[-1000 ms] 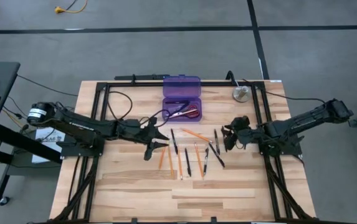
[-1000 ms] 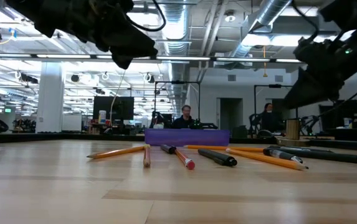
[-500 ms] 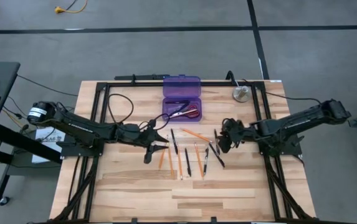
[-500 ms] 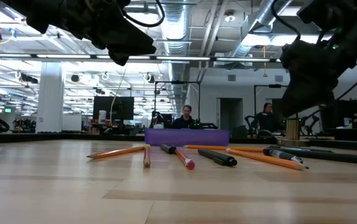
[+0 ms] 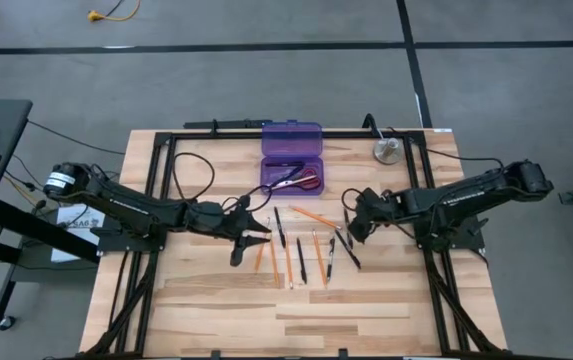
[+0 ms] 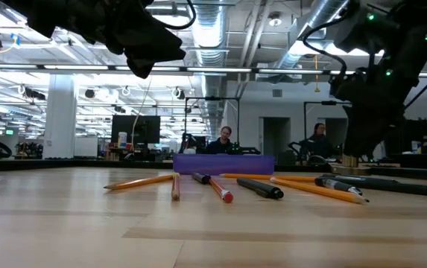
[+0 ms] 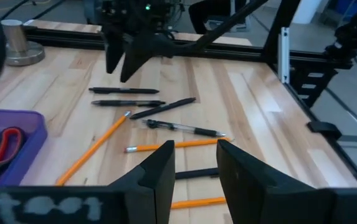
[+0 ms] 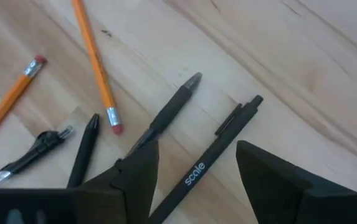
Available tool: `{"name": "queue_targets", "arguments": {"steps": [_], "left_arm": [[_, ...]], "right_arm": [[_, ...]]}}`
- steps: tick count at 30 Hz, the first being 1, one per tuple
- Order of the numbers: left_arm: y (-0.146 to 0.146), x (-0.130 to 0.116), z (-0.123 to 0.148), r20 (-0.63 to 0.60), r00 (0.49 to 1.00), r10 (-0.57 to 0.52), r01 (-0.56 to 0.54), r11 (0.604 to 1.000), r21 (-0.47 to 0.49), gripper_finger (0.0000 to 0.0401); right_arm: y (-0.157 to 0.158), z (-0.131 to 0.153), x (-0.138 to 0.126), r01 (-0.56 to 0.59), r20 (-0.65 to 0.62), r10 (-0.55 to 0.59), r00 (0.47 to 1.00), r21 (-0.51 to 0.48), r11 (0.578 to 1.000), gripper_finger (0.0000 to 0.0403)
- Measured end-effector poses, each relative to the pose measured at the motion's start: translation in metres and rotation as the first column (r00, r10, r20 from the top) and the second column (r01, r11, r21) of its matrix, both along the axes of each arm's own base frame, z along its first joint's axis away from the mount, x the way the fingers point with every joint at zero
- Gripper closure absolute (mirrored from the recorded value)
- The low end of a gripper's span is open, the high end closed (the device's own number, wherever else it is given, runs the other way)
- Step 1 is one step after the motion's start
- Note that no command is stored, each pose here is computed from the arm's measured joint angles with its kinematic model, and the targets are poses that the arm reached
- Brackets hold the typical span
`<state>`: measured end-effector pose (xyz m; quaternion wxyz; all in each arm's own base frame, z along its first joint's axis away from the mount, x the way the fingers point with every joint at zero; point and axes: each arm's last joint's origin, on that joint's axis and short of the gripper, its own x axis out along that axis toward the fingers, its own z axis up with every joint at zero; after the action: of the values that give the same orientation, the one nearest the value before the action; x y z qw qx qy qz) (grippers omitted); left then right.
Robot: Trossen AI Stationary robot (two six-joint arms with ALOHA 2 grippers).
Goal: Pick & place school supplies into a supply box
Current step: Put the black pen into the violet supply box
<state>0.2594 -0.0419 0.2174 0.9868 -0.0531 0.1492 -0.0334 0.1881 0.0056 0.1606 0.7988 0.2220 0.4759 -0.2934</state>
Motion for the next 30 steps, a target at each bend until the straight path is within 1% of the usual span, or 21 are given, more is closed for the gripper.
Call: {"name": "queue_targets", "arguments": {"steps": [7, 10, 13, 16, 20, 21, 23, 25, 30], "left_arm": [[0.005, -0.003, -0.004, -0.05, 0.997, 0.063, -0.06, 0.997, 0.056, 0.0295], [0.01, -0.011, 0.001, -0.076, 0.99, 0.12, -0.113, 0.989, 0.091, 0.0295], [0.017, -0.028, 0.004, -0.027, 0.989, 0.144, -0.14, 0.984, 0.109, 0.0295], [0.027, -0.051, 0.007, 0.051, 0.99, 0.133, -0.137, 0.987, 0.082, 0.0295], [0.033, -0.081, 0.008, 0.151, 0.988, 0.045, -0.055, 0.997, 0.063, 0.0295], [0.033, -0.087, 0.008, 0.172, 0.984, 0.038, -0.048, 0.997, 0.059, 0.0295], [0.034, -0.095, 0.009, 0.208, 0.977, 0.043, -0.055, 0.997, 0.049, 0.0295], [0.034, -0.1, 0.005, 0.216, 0.975, 0.043, -0.055, 0.997, 0.049, 0.0295], [0.032, -0.103, -0.009, 0.183, 0.983, 0.034, -0.055, 0.993, 0.108, 0.0295]], "right_arm": [[-0.001, 0.001, 0.001, 0.049, 0.017, -0.049, 0.999, 0.005, 0.999, 0.0203], [-0.001, 0.001, 0.001, 0.082, 0.027, -0.082, 0.996, 0.019, 0.996, 0.0208], [-0.001, 0.001, 0.002, 0.12, 0.042, -0.121, 0.992, 0.041, 0.992, 0.0211], [0.0, 0.001, 0.002, 0.148, 0.05, -0.152, 0.987, 0.068, 0.987, 0.021], [0.002, 0.001, 0.001, 0.14, 0.042, -0.143, 0.989, 0.072, 0.988, 0.0207], [0.002, 0.0, 0.001, 0.132, 0.037, -0.135, 0.99, 0.068, 0.989, 0.0207], [0.002, 0.0, 0.0, 0.123, 0.027, -0.124, 0.992, 0.06, 0.991, 0.0207], [0.002, 0.0, -0.002, 0.107, 0.003, -0.107, 0.994, 0.048, 0.993, 0.0208], [0.001, -0.002, -0.007, 0.112, -0.045, -0.111, 0.993, 0.023, 0.993, 0.0214]]}}
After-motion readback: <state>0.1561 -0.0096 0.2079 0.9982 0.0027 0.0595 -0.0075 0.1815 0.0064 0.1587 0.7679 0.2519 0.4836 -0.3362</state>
